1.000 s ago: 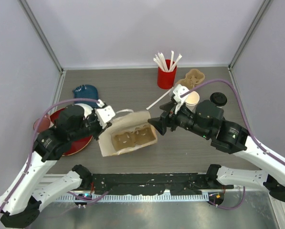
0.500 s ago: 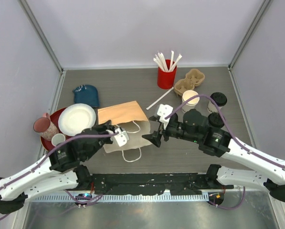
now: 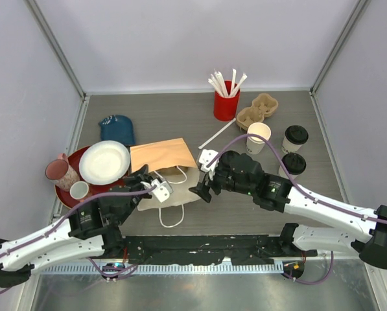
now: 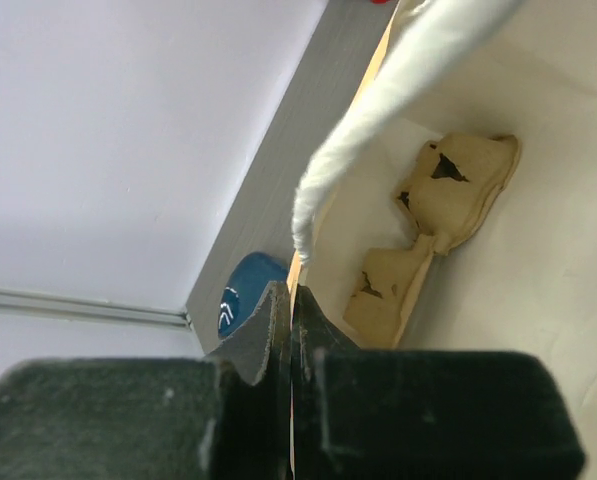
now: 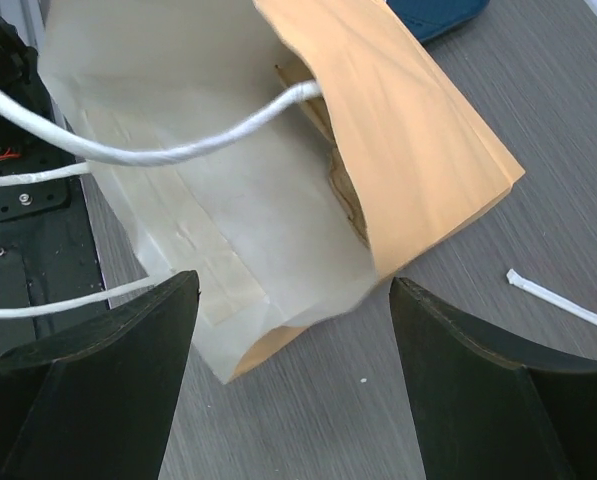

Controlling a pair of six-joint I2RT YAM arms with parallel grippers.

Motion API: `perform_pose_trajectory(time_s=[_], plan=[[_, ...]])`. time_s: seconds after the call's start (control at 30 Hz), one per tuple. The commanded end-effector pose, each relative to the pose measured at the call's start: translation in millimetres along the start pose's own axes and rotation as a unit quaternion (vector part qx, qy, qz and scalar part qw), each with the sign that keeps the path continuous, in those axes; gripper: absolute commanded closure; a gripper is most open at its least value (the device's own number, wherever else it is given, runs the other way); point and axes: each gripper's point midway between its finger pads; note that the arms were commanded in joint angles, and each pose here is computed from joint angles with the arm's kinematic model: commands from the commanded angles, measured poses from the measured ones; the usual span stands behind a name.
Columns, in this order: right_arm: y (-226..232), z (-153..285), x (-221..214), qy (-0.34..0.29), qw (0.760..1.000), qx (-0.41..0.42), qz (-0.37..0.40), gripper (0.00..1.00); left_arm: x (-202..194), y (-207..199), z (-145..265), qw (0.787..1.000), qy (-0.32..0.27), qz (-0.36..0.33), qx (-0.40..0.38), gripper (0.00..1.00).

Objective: Pack the takeout coffee

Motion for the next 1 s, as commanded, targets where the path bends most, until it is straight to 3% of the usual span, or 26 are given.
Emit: perform_pose_trajectory(time_s=[0.0,0.13,0.3,0.5,0.57,0.77,0.87,0.97], plan=[[-17,3,47,-0.062,0.998,-0.025,-0.001,0.18,31,32,11,0.989,-0.02,0.146,0.027,1.0],[-28,19,90,-0.104,0.993,-0.038,-0.03,0.18,48,52,23,0.961,0.007,0.275,0.006,1.0],[-59,55,133,-0.148,0.979,-0.11,-0.083,0.19,57,41,21,0.905,0.066,0.417,-0.04,1.0],[-87,94,153,-0.17,0.959,-0.183,-0.129,0.21,50,14,19,0.851,0.14,0.496,-0.098,1.0],[-89,103,153,-0.167,0.957,-0.191,-0.138,0.21,49,5,17,0.823,0.163,0.53,-0.118,1.0],[-90,115,146,-0.15,0.955,-0.201,-0.157,0.22,49,-4,6,0.684,0.209,0.674,-0.185,1.0],[-87,120,145,-0.149,0.955,-0.198,-0.161,0.22,38,-12,-1,0.632,0.229,0.715,-0.193,1.0],[-86,120,140,-0.137,0.957,-0.199,-0.163,0.22,16,-13,-12,0.622,0.245,0.725,-0.166,1.0]])
Point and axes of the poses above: each gripper's point midway between its finger pads, its own z axis back along the fingers, its own y axis along the line the jaws close on, x = y × z, and after that the axes turned 10 degrees about z, right-handed
